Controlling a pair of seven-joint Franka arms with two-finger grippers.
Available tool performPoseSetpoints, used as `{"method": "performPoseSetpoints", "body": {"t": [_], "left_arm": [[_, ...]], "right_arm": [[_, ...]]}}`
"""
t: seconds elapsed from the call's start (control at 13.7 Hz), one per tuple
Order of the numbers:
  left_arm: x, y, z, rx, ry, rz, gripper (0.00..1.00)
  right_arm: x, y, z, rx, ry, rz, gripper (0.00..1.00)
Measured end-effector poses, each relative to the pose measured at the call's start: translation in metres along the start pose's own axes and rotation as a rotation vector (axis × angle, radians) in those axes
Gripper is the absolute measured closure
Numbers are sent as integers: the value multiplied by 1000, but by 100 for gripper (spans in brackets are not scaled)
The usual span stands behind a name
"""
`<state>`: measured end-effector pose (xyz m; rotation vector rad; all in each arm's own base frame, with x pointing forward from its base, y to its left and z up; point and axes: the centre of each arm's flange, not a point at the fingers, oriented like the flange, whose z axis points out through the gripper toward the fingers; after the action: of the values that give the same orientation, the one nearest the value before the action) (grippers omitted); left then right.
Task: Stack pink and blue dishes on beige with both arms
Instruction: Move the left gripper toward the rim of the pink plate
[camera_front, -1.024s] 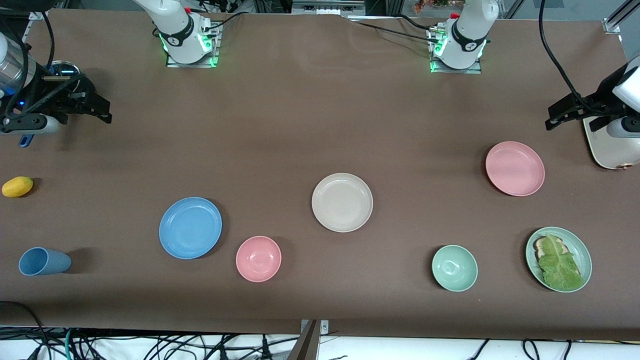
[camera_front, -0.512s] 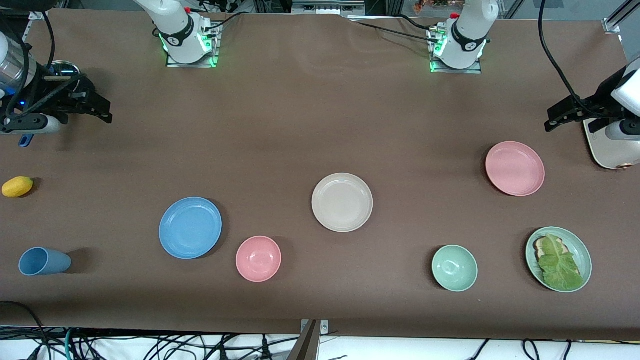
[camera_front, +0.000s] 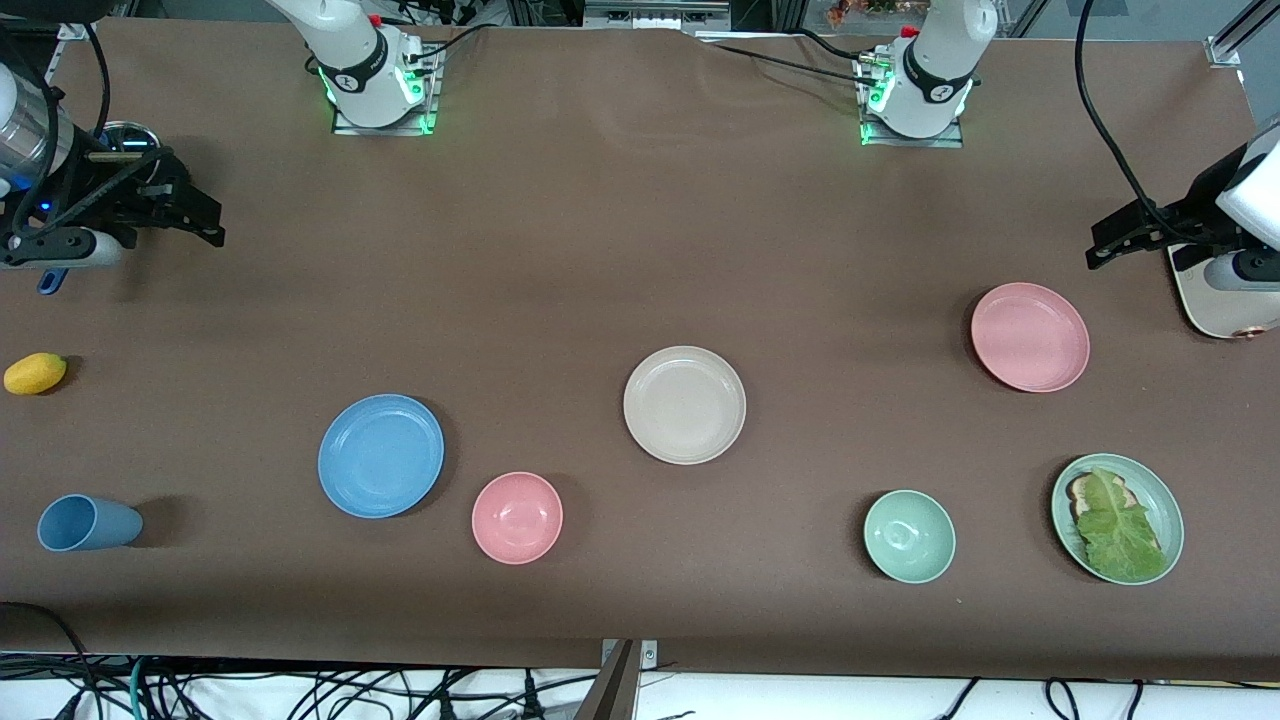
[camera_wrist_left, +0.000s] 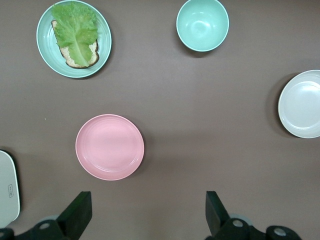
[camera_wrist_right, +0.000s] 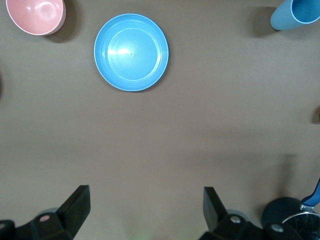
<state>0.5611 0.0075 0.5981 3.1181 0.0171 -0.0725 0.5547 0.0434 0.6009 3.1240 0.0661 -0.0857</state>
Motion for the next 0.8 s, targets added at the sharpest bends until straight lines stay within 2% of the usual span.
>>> {"method": "performPoseSetpoints", "body": {"t": [0.51,0.8], "left_arm": [[15,-4,31,-3,-58,-3,0],[10,-39,45,-35,-115,6,0]], "right_arm": [[0,0,0,0,0,0,0],[0,0,0,0,0,0,0]]}}
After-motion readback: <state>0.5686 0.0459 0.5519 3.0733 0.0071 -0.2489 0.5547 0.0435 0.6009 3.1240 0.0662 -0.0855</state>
